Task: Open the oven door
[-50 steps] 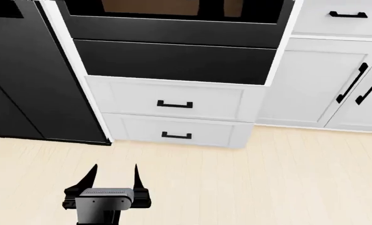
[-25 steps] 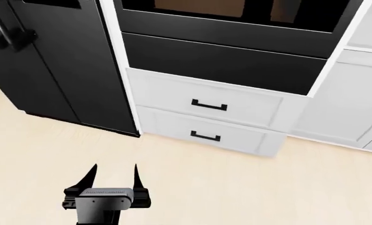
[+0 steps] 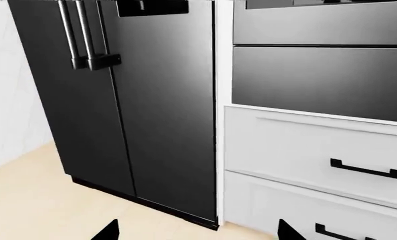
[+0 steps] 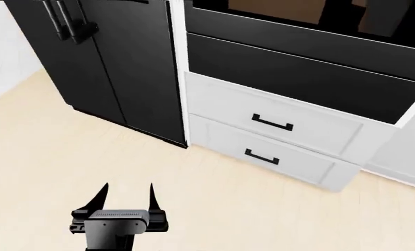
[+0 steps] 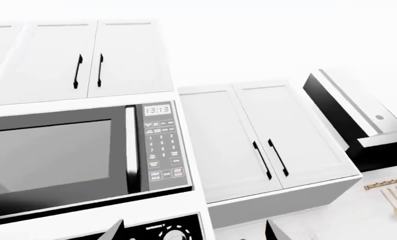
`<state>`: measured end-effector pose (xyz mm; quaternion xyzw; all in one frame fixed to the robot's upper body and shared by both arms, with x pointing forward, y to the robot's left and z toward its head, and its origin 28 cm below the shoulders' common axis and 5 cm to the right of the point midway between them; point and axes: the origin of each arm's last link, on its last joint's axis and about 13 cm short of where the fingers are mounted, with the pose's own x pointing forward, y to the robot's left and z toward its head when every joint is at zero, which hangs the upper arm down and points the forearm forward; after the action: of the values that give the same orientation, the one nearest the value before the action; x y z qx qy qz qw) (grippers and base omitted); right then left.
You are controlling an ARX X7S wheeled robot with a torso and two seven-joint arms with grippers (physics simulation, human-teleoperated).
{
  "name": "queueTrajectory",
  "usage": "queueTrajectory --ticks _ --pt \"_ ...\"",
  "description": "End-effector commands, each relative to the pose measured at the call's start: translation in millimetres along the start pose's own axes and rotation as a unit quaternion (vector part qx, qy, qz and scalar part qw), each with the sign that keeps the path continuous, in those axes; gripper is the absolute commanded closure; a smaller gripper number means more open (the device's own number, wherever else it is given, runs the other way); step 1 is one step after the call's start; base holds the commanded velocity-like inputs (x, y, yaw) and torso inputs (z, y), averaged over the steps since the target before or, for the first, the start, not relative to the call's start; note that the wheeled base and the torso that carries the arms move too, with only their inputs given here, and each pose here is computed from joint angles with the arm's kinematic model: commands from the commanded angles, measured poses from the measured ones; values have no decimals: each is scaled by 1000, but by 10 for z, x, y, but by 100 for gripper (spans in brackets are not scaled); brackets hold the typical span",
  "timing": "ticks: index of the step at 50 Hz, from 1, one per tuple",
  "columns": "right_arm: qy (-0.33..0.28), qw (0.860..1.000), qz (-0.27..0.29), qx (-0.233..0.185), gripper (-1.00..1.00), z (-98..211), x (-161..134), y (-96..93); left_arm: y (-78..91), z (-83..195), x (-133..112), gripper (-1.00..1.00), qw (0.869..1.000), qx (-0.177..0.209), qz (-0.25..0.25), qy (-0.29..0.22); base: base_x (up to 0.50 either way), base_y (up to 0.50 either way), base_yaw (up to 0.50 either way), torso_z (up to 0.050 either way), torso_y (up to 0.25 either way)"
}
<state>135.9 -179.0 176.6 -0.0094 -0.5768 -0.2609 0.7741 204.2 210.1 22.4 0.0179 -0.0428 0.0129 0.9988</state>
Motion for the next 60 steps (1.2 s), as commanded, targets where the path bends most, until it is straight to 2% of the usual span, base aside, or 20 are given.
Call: queueTrajectory --ticks 1,60 --pt "0 1000 0 1 -100 2 -1 0 0 -2 0 -100 1000 0 0 0 0 0 500 0 0" --pt "1 1000 1 1 -100 -1 -4 3 1 -4 0 -100 1000 -1 1 2 0 0 500 0 0"
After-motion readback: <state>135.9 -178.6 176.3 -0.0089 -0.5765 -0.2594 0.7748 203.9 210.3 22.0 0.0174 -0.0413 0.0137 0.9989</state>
